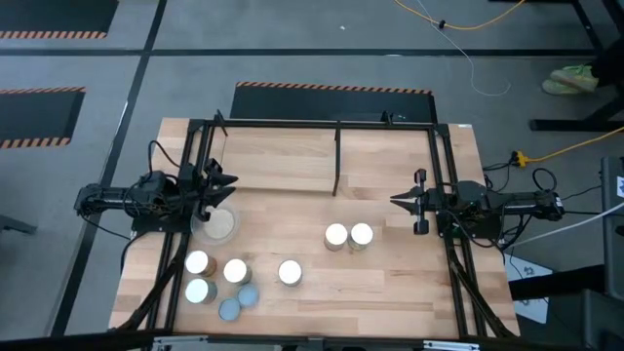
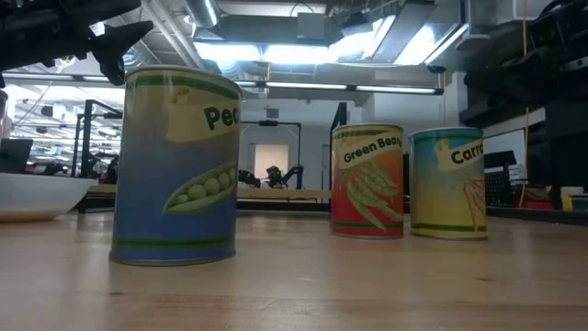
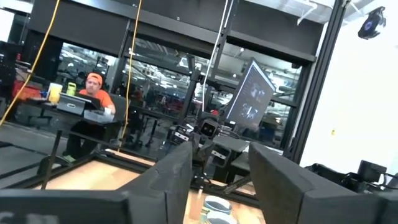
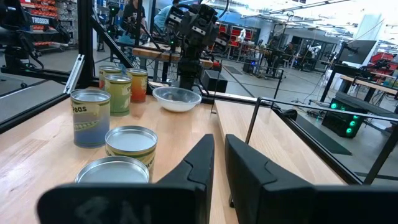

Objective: Pick and place cans onto a shelf
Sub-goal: Put the pears can on the shelf

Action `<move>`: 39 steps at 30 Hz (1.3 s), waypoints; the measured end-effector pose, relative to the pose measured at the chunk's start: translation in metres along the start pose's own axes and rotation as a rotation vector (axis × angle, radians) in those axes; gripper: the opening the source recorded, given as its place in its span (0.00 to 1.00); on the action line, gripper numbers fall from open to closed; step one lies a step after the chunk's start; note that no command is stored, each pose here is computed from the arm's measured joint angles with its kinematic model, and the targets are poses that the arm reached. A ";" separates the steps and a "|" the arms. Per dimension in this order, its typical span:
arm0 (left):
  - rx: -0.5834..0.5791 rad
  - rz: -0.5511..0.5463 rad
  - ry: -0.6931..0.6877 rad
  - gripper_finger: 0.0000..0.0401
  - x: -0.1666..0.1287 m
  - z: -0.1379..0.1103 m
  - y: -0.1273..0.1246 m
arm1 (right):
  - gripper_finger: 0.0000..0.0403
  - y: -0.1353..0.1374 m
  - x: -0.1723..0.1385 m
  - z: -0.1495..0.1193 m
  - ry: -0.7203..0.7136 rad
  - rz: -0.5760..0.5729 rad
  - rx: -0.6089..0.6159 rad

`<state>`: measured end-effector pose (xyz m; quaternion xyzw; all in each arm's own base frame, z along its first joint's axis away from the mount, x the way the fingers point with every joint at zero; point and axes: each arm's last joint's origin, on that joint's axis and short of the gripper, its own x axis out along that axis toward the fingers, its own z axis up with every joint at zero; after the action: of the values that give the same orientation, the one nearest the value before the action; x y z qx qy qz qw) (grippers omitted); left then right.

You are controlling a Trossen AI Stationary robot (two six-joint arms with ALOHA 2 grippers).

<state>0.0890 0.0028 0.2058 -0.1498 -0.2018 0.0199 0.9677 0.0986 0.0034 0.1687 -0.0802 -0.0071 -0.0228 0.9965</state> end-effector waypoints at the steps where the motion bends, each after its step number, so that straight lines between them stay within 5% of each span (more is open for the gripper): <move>1: 0.000 0.000 0.000 0.40 0.000 0.000 0.000 | 0.11 0.000 0.000 0.000 0.000 0.000 0.000; 39: -0.051 0.032 0.023 0.41 0.018 -0.008 0.001 | 0.11 0.000 0.000 0.000 0.000 0.000 0.000</move>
<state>0.1086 0.0035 0.2059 -0.1778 -0.1886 0.0285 0.9654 0.0986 0.0034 0.1687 -0.0802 -0.0073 -0.0228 0.9965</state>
